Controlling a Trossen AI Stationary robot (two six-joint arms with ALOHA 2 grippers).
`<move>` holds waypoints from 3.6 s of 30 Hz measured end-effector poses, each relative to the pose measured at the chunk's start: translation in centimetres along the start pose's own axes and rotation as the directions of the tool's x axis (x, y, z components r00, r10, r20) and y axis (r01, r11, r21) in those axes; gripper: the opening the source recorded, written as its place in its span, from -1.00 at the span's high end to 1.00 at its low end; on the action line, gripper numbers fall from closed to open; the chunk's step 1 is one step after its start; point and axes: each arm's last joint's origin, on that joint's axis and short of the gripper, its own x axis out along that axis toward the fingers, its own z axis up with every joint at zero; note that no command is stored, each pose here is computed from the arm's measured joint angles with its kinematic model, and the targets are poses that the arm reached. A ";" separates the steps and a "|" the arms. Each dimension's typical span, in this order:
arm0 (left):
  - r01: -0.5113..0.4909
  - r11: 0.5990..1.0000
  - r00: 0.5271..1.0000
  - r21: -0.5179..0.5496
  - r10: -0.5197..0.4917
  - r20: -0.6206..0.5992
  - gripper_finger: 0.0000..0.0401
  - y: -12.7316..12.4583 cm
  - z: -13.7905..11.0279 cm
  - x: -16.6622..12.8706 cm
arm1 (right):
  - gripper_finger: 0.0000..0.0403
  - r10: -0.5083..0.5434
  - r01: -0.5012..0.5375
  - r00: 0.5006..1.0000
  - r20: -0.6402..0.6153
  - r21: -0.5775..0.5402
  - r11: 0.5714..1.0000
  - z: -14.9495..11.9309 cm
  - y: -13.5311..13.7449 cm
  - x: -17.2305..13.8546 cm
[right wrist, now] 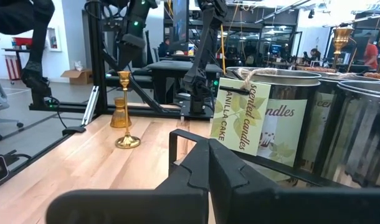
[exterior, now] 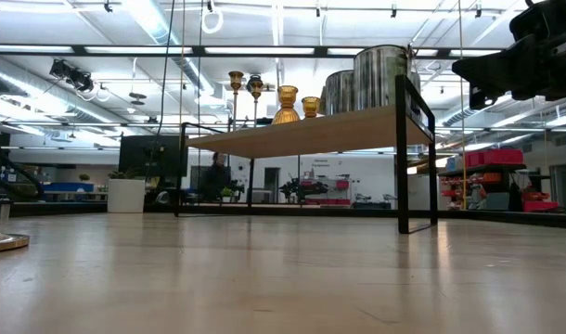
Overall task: Pick & Place candle stick holders
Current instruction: Put the yellow candle holder on the shelf aligned with the other yellow candle holders
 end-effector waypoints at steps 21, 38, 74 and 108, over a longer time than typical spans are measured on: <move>-0.041 0.998 0.998 -0.045 0.039 -0.047 0.01 -1.6 0.2 5.6 | 0.99 0.000 0.000 1.000 0.000 0.000 1.000 0.0 0.0 0.0; -0.087 0.992 0.996 -0.089 0.083 -0.041 0.02 -1.4 -0.4 7.1 | 0.99 0.000 0.000 1.000 0.000 0.000 1.000 0.0 0.0 0.0; -0.092 0.993 0.975 -0.068 0.076 -0.209 0.02 -1.5 -0.1 11.3 | 0.99 0.000 0.000 1.000 0.000 0.000 1.000 0.0 0.0 0.0; -0.002 0.996 0.977 -0.089 -0.017 -0.211 0.70 -1.7 -0.1 11.3 | 0.99 0.001 -0.001 1.000 0.000 0.000 1.000 0.0 0.0 0.0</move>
